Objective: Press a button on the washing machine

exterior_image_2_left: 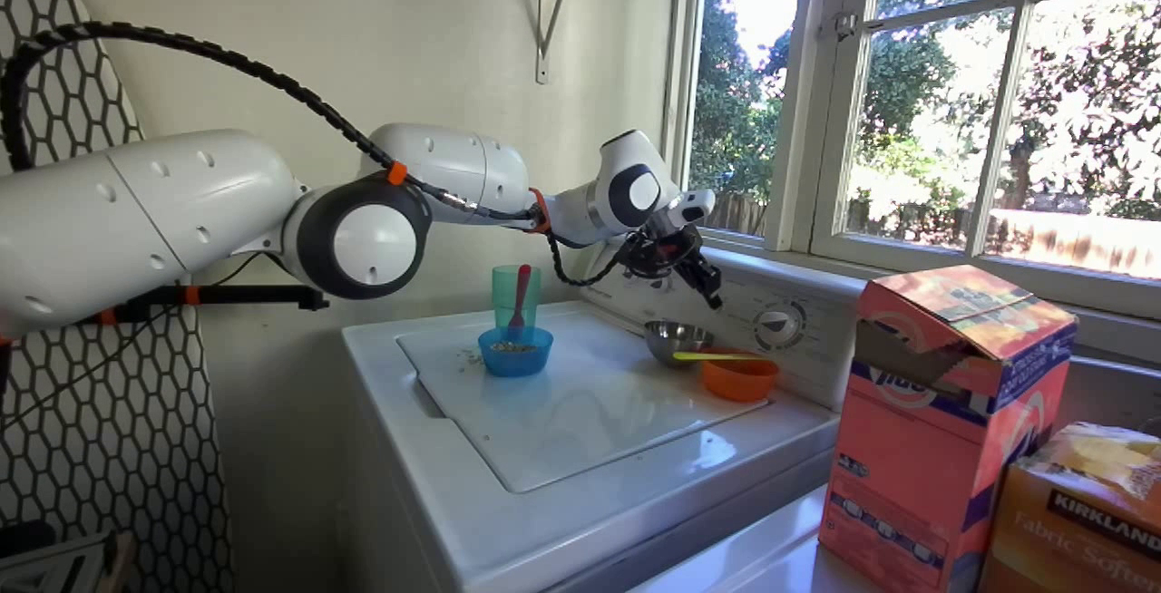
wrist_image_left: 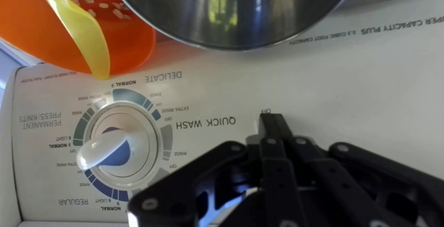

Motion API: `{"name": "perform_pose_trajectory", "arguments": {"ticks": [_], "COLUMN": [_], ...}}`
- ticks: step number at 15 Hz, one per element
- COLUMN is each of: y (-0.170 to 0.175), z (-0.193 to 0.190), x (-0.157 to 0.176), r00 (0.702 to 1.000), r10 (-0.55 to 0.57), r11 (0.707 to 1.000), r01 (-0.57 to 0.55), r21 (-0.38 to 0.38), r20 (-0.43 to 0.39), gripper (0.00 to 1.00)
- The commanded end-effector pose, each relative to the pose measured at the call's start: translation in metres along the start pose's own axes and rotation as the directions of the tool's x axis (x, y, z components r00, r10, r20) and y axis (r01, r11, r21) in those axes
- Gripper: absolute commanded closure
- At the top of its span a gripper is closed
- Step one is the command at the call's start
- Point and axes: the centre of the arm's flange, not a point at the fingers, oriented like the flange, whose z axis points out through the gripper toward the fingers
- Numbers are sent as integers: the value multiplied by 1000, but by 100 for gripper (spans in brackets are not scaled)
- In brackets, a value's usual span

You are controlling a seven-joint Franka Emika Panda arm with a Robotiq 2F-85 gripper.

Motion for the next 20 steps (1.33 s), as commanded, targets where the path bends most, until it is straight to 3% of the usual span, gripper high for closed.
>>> {"name": "perform_pose_trajectory", "arguments": {"ticks": [1, 20], "y": [-3, -13], "z": [5, 11], "x": [4, 18], "r00": [1000, 999], "r10": [3, 33], "r11": [1000, 999], "r01": [-3, -33], "r21": [2, 18], "r20": [-14, -21], "gripper": [100, 100]}}
